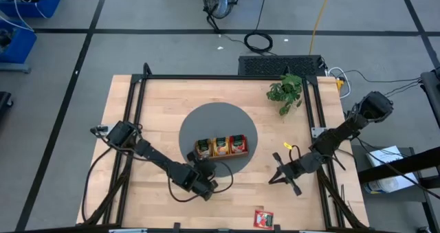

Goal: Pick & Place Tea
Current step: Adjust the wooden organizer, then put the red tea bag into the right section of the wooden organizer

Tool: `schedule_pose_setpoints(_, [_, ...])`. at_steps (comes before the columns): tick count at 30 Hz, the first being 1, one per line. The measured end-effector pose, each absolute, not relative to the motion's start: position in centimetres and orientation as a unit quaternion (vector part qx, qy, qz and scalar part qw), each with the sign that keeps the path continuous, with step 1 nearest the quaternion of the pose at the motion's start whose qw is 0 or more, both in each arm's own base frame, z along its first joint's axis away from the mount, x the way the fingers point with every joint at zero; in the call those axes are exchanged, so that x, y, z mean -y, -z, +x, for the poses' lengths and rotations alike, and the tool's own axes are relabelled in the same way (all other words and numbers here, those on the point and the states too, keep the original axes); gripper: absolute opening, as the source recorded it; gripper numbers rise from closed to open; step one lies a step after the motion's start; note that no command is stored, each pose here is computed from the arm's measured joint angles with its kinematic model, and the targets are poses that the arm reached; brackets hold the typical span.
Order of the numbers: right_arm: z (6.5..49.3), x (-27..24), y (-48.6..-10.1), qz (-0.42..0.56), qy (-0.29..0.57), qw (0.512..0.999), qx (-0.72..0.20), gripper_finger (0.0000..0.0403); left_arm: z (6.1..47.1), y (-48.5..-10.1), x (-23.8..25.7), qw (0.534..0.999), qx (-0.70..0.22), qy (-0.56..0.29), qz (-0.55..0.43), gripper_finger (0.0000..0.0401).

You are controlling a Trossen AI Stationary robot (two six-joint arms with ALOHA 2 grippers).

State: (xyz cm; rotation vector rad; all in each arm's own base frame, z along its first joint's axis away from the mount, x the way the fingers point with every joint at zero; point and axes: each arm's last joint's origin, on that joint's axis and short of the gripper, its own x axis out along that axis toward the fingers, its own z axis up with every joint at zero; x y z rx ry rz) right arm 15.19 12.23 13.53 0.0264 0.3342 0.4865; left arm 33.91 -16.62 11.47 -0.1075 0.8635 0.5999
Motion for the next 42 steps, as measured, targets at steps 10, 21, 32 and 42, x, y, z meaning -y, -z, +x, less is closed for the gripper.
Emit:
schedule_pose_setpoints(10, [14.5, -13.1, -13.7, -0.033, -0.225, 0.964, -0.14, 0.0001, 33.6, -11.3, 16.3, 0.868, -0.38, -0.318, -0.03, 0.0031])
schedule_pose_setpoints(21, [14.2, -14.4, -14.7, -0.006, -0.27, 0.955, -0.125, 0.0, 33.7, -11.4, 18.1, 0.879, -0.434, -0.197, 0.015, 0.0031])
schedule_pose_setpoints(32, [13.7, -17.9, -13.2, -0.088, -0.276, 0.947, -0.137, 0.0, 36.0, -13.0, 20.0, 0.935, -0.343, -0.071, 0.044, 0.0031])
schedule_pose_setpoints(42, [16.5, -22.1, -12.1, -0.085, -0.334, 0.926, -0.156, 0.0, 36.0, -12.0, 21.1, 0.93, -0.366, -0.001, -0.016, 0.0031])
